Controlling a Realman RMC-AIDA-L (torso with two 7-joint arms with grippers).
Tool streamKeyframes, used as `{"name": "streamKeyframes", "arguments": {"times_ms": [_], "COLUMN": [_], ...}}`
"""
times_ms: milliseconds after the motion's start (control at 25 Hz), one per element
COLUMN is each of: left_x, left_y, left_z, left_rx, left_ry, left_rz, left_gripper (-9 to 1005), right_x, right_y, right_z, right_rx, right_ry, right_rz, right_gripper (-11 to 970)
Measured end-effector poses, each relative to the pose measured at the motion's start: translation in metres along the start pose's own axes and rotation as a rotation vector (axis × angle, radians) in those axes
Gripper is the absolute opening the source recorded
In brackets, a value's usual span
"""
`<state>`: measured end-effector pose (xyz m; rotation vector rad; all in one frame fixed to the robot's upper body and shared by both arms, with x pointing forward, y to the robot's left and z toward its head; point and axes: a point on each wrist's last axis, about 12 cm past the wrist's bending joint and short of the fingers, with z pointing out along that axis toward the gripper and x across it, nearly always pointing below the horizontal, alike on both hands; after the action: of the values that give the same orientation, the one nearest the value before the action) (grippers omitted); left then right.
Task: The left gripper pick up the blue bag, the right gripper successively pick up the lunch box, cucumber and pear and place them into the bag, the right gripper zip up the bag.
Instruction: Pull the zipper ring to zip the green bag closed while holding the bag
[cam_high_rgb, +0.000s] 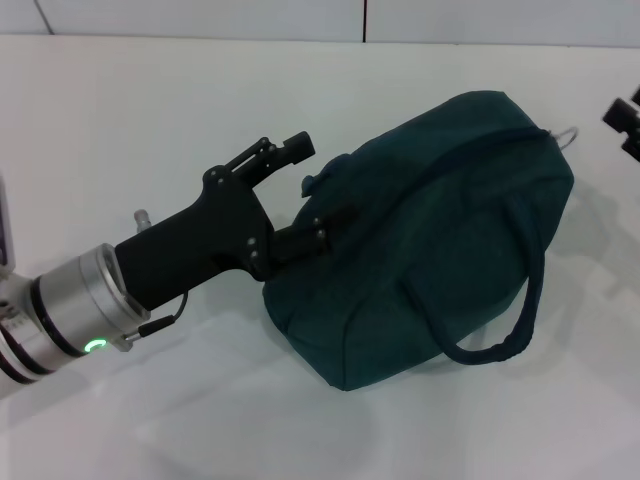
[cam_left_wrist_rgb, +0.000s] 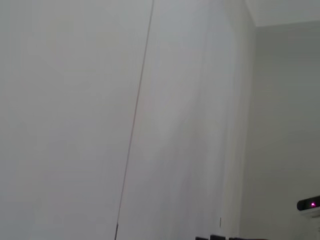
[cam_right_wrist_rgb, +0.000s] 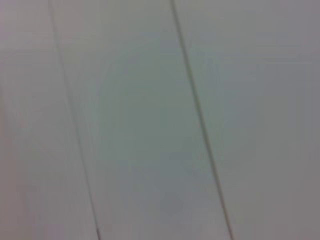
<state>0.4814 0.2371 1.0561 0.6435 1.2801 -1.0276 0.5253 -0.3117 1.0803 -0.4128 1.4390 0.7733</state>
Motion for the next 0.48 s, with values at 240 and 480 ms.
{"name": "streamKeyframes", "arguments": {"times_ms": [240,480], "left_x": [0.0,0.004], "left_y": [-0.001,0.003], "left_z": [0.002,0.004], "left_rx": [0.007,-0.031], "left_ry": [-0.003,0.017], "left_rz": [0.013,0.028], "left_gripper": [844,842], "right_x": [0.001,0.0], "right_y": [-0.003,0.015], "right_z": [-0.005,0.002], "right_rx": [-0.015,-0.183], "right_ry": [0.052,0.067], "right_rz": [0.029,-0.01], "right_gripper": [476,531]}}
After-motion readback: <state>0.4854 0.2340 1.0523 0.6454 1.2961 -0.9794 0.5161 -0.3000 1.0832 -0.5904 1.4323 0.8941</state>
